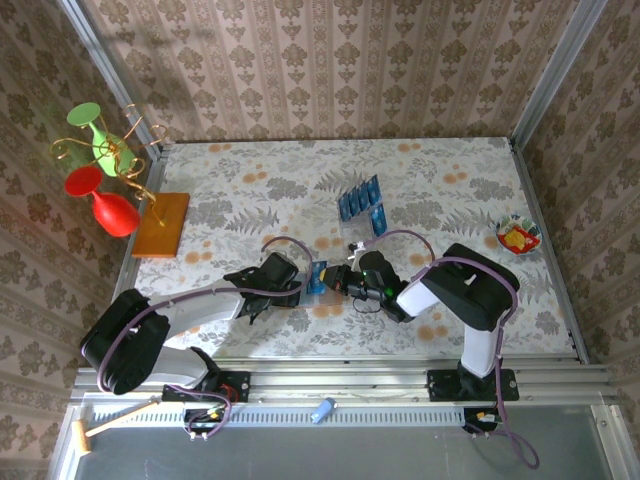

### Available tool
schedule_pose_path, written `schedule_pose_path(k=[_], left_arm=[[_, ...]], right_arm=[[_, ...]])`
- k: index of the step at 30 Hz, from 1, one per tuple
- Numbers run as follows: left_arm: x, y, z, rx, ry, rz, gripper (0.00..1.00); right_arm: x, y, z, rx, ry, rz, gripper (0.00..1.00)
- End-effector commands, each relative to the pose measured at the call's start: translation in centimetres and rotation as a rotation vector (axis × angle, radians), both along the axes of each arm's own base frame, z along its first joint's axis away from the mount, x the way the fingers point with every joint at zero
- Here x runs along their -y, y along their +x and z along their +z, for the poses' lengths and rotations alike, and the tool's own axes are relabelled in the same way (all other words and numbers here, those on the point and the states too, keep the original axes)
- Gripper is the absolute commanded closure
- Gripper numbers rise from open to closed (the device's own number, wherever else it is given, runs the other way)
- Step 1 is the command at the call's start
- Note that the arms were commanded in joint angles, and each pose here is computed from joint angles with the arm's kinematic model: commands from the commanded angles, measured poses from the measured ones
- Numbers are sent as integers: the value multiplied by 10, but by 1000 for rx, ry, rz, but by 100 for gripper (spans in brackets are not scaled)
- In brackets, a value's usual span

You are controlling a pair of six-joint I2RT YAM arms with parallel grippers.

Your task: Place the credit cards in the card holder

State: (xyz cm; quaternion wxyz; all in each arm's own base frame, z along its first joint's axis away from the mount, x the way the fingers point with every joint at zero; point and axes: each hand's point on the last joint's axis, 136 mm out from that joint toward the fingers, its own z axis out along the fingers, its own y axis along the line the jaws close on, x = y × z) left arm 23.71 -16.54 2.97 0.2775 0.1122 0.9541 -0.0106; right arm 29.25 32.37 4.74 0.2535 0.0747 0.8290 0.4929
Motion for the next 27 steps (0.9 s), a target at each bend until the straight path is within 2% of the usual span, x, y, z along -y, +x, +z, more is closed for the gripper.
schedule_pose_path(k=[1, 27], left_arm=[[-15, -10, -9, -36, 43, 20, 0], [-15, -9, -8, -33, 42, 20, 0]], right_arm=[[-5, -2, 3, 9, 26, 16, 100], [-1, -18, -15, -36, 35, 49, 100]])
